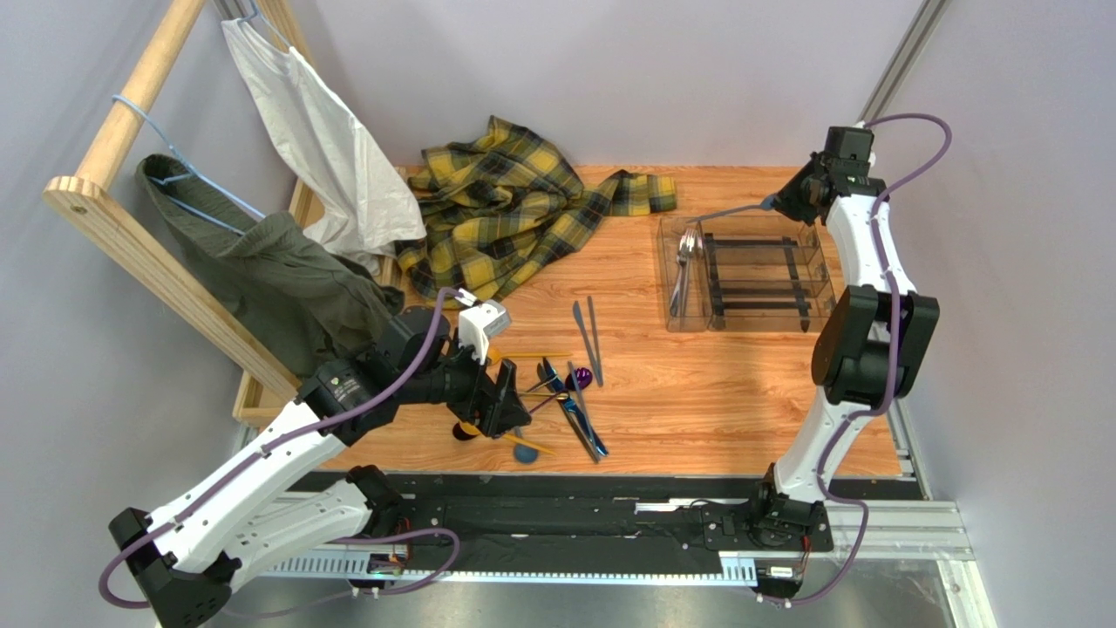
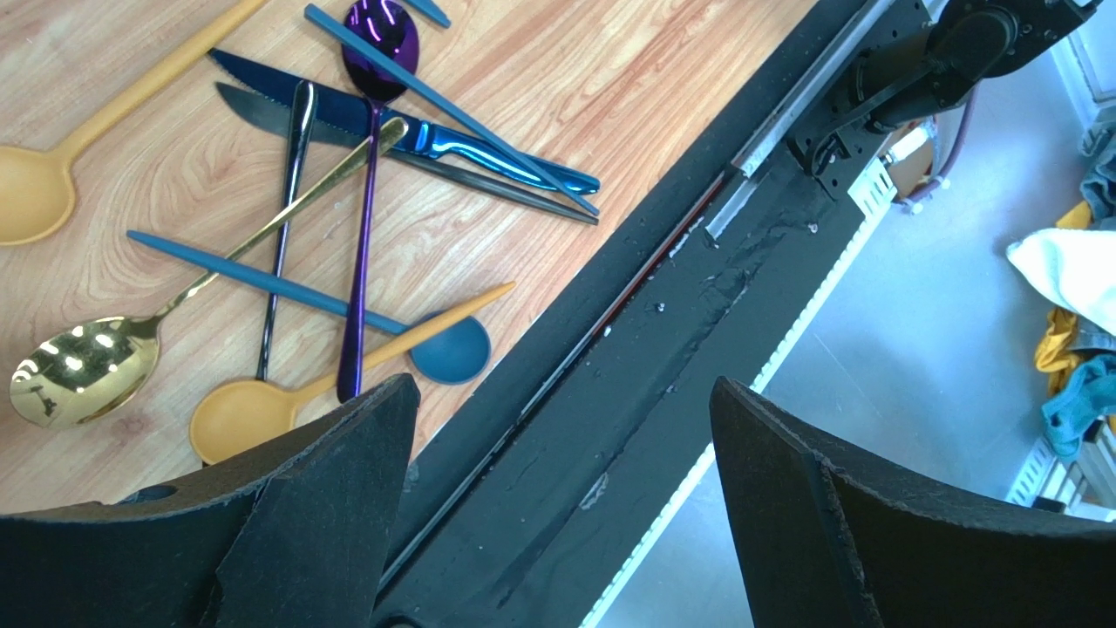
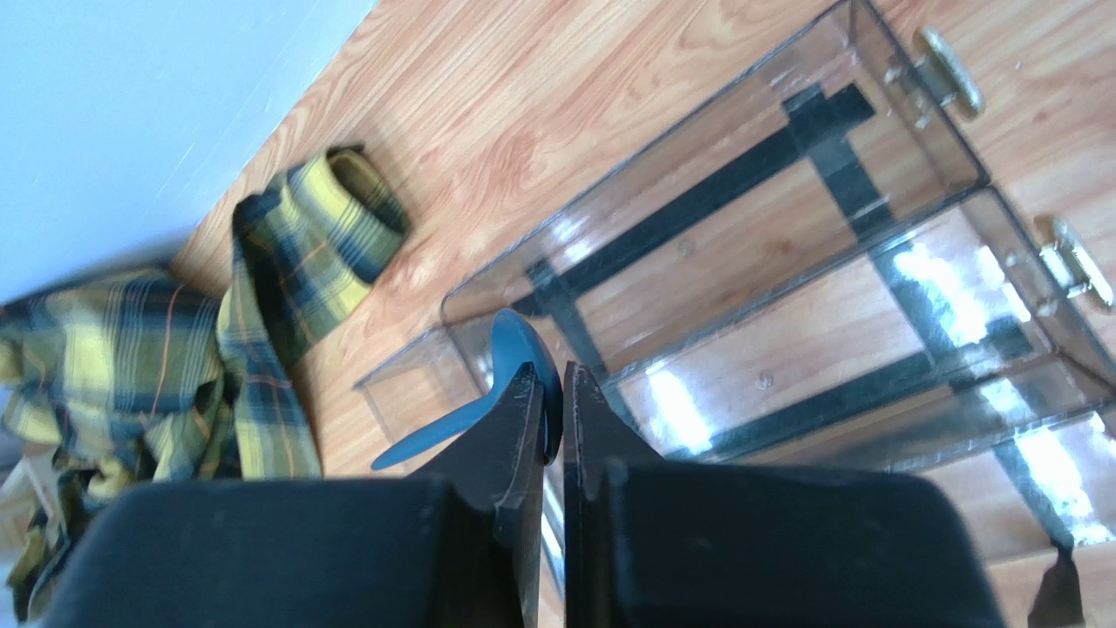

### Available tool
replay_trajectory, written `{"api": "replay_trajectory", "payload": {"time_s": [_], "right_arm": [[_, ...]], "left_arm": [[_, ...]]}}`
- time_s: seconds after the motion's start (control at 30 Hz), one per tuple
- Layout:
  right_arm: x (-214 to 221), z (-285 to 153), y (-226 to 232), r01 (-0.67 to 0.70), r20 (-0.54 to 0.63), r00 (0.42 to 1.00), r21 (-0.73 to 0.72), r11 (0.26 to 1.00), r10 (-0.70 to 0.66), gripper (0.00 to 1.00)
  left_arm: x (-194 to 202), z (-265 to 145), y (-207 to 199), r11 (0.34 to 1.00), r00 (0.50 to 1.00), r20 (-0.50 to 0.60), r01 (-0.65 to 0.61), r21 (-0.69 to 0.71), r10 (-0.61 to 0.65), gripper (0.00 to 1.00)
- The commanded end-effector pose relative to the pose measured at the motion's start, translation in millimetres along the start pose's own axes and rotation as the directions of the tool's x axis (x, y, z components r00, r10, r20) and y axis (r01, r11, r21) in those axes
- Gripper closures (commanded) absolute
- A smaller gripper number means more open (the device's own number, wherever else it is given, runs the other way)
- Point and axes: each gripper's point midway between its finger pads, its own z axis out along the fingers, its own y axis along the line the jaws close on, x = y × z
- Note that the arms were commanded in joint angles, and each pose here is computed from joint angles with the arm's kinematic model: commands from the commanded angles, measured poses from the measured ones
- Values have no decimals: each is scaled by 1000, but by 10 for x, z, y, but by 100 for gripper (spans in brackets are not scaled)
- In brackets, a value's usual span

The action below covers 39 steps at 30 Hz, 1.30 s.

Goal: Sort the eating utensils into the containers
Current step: Place the spoon in the storage box.

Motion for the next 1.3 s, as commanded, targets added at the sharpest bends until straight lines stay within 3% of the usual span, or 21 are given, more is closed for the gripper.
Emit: {"api": "replay_trajectory", "payload": {"time_s": [0.0,0.3,1.27], "right_arm": [[-376,105,-22,-27,77,997,18,999,25,100],[-414,336,-349,-54,37,998,60,997,52,100],[29,776,-643,-76,-85,993,95,993,84,98]], "left_arm": [[-43,-25,-43,1000,1000,16,-17,22,17,9],[-41,-25,-28,1000,1000,16,-16,14,16,9],[-8,42,18,1000,1000,-11,3,-4,-3,10]]}}
